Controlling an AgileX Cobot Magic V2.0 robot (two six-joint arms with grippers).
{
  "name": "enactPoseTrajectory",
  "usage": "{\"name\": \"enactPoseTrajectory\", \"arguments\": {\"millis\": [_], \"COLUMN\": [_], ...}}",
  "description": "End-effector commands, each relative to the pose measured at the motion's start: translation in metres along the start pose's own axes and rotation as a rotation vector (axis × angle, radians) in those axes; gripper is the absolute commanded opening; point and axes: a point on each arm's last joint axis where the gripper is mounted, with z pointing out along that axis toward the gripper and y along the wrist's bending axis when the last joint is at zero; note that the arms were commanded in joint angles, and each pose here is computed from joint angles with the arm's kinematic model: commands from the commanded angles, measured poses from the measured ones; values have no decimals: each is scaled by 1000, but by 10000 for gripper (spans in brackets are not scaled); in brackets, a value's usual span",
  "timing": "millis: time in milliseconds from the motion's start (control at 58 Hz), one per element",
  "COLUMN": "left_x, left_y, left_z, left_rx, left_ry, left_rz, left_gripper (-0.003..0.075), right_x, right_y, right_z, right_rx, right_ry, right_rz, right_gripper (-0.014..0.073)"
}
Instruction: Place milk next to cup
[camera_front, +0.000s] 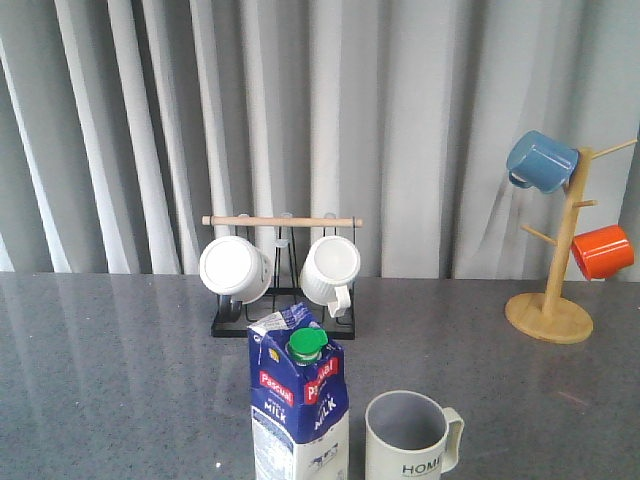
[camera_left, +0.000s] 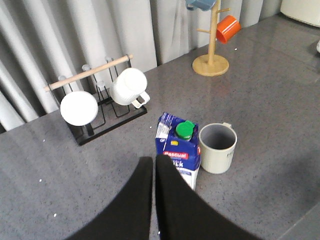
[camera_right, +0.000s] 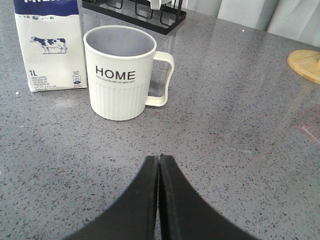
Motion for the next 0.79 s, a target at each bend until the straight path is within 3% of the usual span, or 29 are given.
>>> {"name": "enactPoseTrajectory", "arguments": {"millis": [0,311,604,776], "left_x": [9,64,74,81], "left_y": [-2,-8,-9,0], "left_z": [-16,-22,-21,-17], "left_rx": [-40,-49,-42,-161], "left_ry": [-110,-53,7,-77], "left_rz": [-15,-22,-16,31], "left_gripper": [-8,-7,-7,-7], "right_x": [-14,-14,-14,-14], "right_y": [-4,-4,-4,-4], "right_z": [-2,-2,-2,-2], "right_rx": [34,34,34,34], "right_ry": [-83,-83,-83,-83], "right_rz": [6,6,4,4], "right_gripper": [-4,-4,-4,-4]}}
